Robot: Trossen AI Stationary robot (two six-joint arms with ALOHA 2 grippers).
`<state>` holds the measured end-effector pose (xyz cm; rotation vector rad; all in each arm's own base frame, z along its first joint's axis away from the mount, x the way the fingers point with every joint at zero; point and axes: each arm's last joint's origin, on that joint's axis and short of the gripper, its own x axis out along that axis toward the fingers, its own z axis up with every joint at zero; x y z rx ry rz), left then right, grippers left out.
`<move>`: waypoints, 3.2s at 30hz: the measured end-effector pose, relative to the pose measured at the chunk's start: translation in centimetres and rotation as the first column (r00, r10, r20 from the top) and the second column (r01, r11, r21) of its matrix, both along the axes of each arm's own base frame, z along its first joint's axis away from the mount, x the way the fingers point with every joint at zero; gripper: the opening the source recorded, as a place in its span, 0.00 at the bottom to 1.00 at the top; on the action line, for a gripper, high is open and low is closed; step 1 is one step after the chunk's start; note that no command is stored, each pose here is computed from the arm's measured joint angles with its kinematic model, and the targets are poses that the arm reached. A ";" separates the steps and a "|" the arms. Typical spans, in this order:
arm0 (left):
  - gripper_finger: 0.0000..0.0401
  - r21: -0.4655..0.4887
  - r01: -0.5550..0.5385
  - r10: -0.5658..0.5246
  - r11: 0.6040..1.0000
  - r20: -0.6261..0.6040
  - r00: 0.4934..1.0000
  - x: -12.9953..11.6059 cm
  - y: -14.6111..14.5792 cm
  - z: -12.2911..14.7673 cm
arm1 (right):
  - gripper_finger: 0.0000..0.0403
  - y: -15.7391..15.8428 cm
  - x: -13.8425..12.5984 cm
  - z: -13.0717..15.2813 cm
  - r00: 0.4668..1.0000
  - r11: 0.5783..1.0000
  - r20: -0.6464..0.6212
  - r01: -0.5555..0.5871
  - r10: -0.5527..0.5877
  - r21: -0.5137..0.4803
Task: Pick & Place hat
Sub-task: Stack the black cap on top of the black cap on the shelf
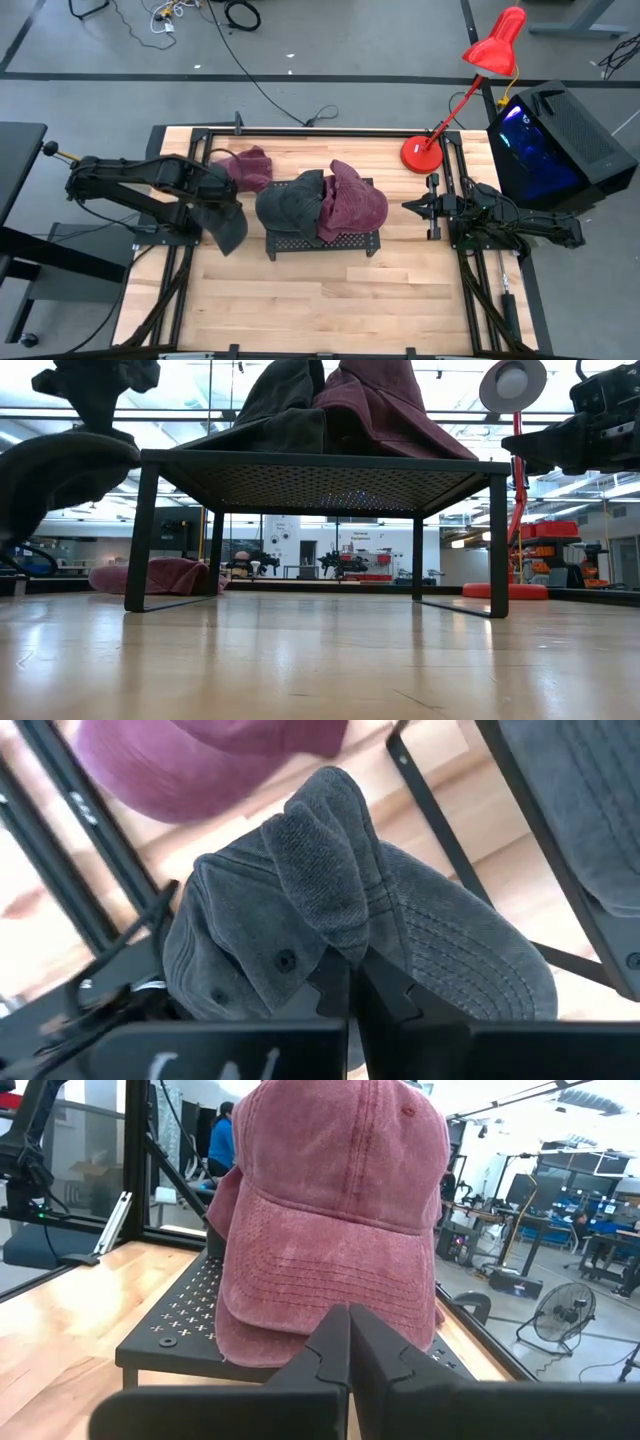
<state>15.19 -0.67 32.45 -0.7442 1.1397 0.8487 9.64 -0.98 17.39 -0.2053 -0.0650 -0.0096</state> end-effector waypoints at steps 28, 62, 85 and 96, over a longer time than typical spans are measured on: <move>0.01 0.279 0.239 -0.276 0.930 0.098 0.956 1.4 0.4 8.2 | 0.01 0.0 0.0 0.0 1.000 1.000 -0.001 0.000 0.000 0.000; 0.01 0.496 0.772 -0.800 0.397 -0.225 0.556 7.3 -1.4 12.2 | 0.01 0.0 0.0 0.0 1.000 1.000 0.000 -0.001 0.001 0.000; 0.01 0.431 0.901 -0.818 0.033 -0.506 0.272 10.2 -3.3 10.8 | 0.01 0.0 0.0 0.0 1.000 1.000 0.001 0.000 0.000 0.000; 0.01 0.330 0.906 -0.748 -0.266 -0.663 0.023 12.4 -5.6 9.7 | 0.01 0.0 0.0 0.0 1.000 1.000 0.002 0.000 0.000 0.000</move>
